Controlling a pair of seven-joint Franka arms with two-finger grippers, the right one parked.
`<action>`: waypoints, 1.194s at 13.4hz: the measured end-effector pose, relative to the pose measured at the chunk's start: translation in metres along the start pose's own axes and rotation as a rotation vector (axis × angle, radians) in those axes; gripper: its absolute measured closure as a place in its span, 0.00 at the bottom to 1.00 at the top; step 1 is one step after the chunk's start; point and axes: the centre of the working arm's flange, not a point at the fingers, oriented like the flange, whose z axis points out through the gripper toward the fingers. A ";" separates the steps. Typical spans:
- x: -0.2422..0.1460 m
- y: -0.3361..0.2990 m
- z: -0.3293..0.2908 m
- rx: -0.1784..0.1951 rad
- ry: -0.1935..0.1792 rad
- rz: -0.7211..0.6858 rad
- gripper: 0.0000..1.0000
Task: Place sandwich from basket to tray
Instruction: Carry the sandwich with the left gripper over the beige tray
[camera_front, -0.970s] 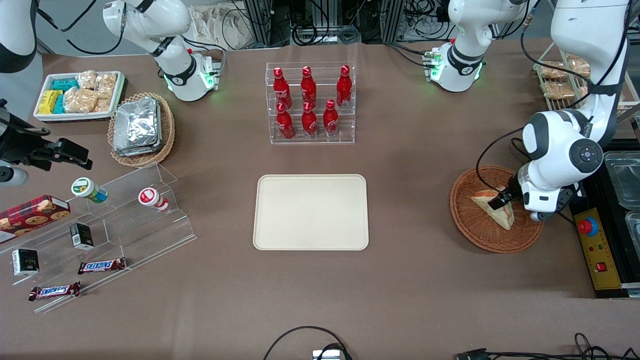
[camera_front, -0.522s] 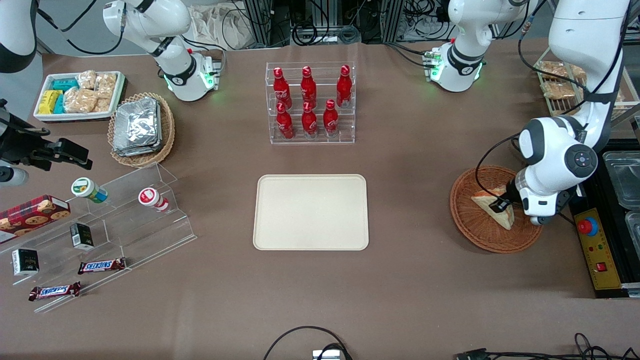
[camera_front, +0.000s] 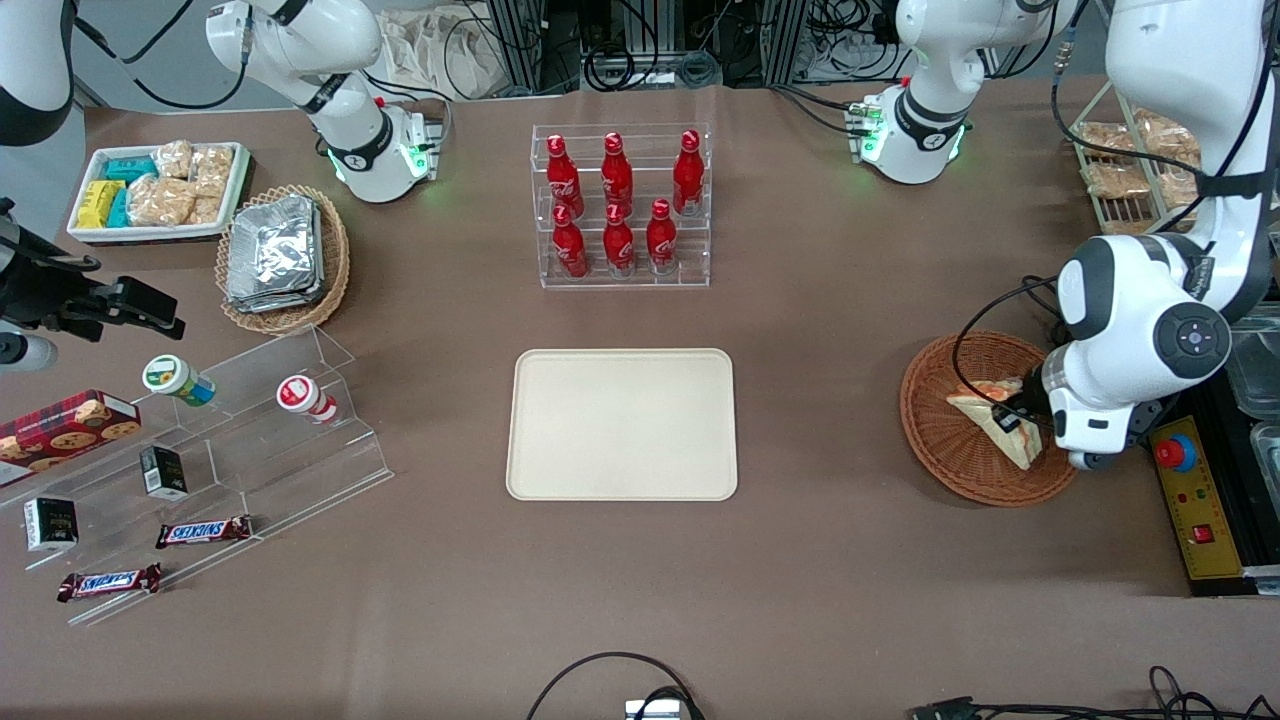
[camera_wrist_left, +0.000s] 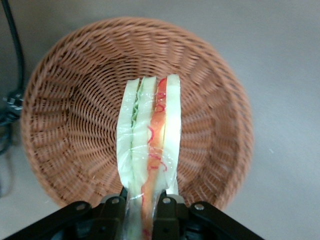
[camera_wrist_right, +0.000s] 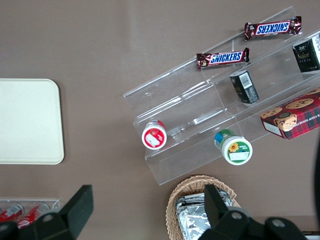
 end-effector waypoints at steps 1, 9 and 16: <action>-0.007 0.016 -0.024 0.023 -0.002 0.049 0.80; -0.173 0.220 -0.087 0.016 -0.004 0.690 0.80; -0.235 0.339 0.023 0.008 0.013 0.811 0.80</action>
